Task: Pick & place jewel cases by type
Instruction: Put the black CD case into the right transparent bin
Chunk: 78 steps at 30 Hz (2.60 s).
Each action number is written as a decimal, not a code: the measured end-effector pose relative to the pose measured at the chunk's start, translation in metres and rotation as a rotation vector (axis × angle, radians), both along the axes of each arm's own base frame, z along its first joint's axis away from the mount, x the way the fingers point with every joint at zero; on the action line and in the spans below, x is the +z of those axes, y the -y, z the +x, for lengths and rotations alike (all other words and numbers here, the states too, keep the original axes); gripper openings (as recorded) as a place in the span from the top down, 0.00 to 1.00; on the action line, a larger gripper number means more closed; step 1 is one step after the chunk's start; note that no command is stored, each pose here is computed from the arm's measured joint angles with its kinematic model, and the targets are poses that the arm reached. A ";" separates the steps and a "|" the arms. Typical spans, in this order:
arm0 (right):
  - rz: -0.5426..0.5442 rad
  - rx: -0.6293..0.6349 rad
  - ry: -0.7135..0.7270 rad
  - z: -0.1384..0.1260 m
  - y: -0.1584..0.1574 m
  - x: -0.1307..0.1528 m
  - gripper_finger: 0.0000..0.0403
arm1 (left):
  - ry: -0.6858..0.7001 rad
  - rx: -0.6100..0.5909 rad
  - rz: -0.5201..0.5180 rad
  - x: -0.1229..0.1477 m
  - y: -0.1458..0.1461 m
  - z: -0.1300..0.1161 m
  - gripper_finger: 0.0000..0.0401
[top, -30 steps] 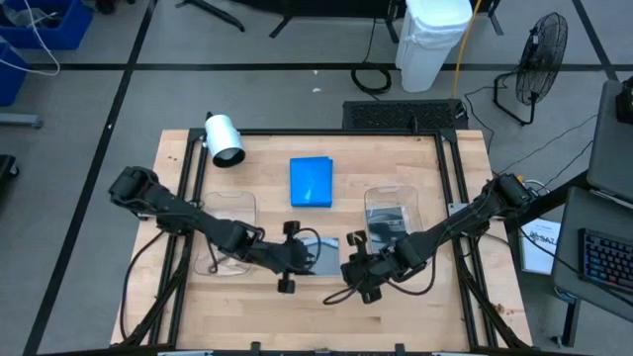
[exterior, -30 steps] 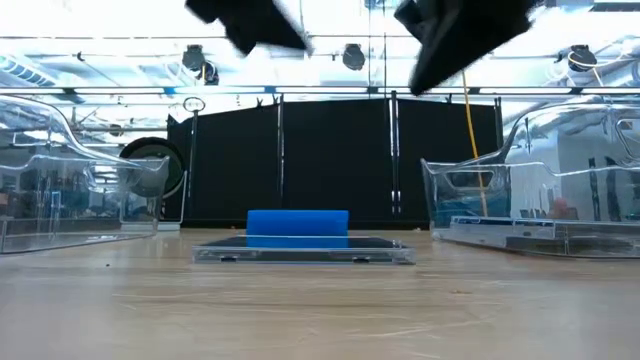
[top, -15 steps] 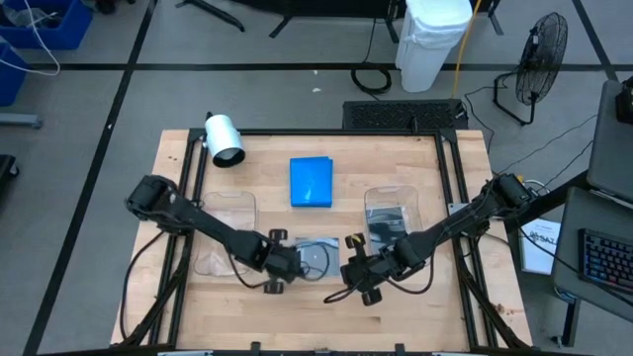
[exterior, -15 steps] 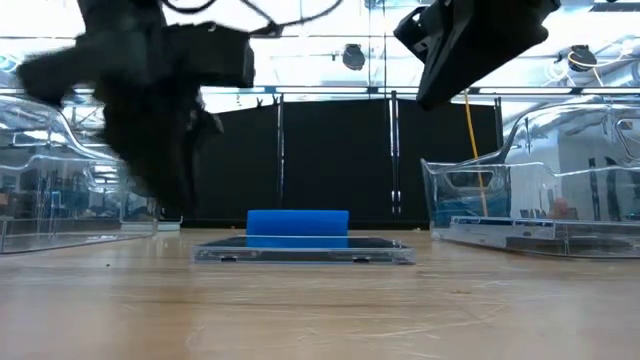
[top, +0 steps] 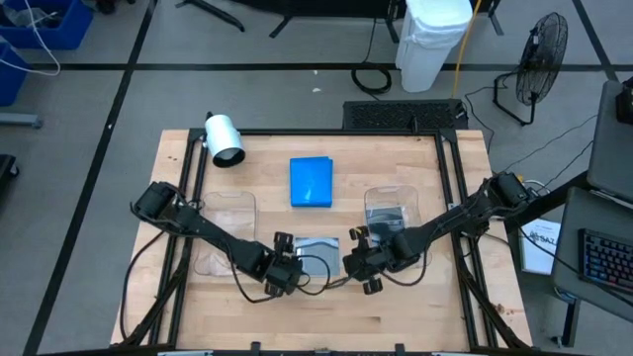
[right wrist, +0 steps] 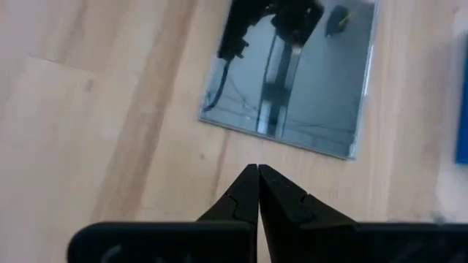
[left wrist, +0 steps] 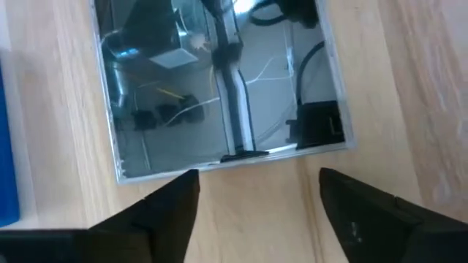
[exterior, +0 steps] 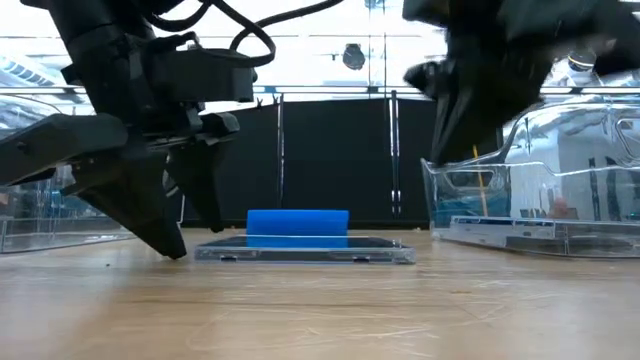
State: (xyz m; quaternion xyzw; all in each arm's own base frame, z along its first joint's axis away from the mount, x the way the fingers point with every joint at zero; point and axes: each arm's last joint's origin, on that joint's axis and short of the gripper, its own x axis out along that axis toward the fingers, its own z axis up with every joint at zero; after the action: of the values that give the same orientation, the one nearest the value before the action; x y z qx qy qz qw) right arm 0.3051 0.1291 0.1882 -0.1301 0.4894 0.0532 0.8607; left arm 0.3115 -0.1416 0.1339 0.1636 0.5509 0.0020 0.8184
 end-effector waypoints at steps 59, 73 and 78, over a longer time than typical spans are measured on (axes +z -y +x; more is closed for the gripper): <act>0.143 -0.020 0.255 -0.021 -0.003 0.027 0.82 | 0.380 -0.110 0.329 0.016 0.007 0.029 1.00; 0.141 -0.016 0.256 -0.021 -0.003 0.027 0.82 | 0.194 -0.297 0.301 0.011 0.002 0.020 0.73; 0.142 -0.016 0.257 -0.021 -0.003 0.027 0.82 | 0.222 -0.318 0.368 -0.001 0.005 0.028 0.49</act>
State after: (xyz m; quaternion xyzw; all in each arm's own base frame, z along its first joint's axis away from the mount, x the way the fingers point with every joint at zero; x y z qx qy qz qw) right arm 0.2844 0.1318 0.2150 -0.0708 0.3711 0.0638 0.9237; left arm 0.3397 -0.1471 0.1329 0.3930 0.4156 -0.0085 0.8202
